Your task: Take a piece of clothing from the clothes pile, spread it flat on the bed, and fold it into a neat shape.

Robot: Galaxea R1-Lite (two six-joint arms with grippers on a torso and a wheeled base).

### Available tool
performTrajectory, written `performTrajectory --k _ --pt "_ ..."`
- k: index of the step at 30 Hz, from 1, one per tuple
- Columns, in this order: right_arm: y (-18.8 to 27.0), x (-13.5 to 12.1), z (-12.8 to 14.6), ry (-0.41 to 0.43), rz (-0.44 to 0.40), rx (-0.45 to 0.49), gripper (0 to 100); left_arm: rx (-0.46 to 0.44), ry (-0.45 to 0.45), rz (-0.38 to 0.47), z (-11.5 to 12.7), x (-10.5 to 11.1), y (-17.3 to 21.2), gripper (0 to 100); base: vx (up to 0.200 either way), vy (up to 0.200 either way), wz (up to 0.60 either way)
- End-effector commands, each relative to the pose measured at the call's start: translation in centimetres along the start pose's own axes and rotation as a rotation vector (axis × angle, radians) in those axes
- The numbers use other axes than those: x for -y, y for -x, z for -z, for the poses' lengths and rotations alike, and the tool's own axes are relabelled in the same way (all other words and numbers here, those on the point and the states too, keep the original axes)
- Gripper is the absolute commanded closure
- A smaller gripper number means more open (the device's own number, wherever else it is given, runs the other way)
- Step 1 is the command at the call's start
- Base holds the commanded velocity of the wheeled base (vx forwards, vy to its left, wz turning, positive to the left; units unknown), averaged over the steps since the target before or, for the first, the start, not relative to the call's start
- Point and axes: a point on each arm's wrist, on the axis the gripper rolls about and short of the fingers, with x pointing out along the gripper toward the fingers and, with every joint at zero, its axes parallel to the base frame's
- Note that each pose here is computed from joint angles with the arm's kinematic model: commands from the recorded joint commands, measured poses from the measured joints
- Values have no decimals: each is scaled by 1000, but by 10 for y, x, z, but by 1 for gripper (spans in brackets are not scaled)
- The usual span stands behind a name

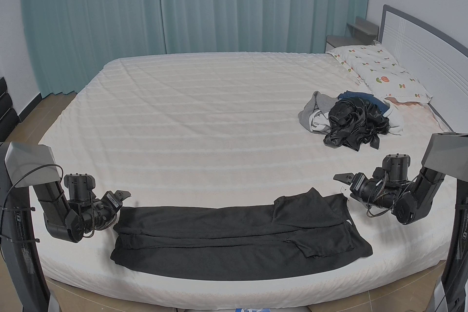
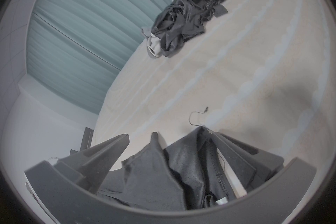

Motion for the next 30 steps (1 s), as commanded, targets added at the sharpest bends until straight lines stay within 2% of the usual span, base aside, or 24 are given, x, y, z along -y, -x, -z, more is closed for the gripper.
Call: performTrajectory --k 1,8,18,19,25,30 --pt "6 -18 23 46 -43 -59 0 18 28 5 -5 1 3 0 0 0 0" --pt "-4 -2 45 134 -26 -145 0 17 28 3 -5 0 3 0 0 0 0" --pt "-9 3 49 133 -22 -162 0 14 29 1 -4 0 3 0 0 0 0" --pt "-9 4 49 132 -18 -164 100 14 29 1 -4 0 3 0 0 0 0" --pt "-6 4 49 142 -17 -163 100 13 29 0 -4 0 3 0 0 0 0" --pt "6 9 47 161 -49 -152 100 12 29 -1 -4 -1 2 0 0 0 0"
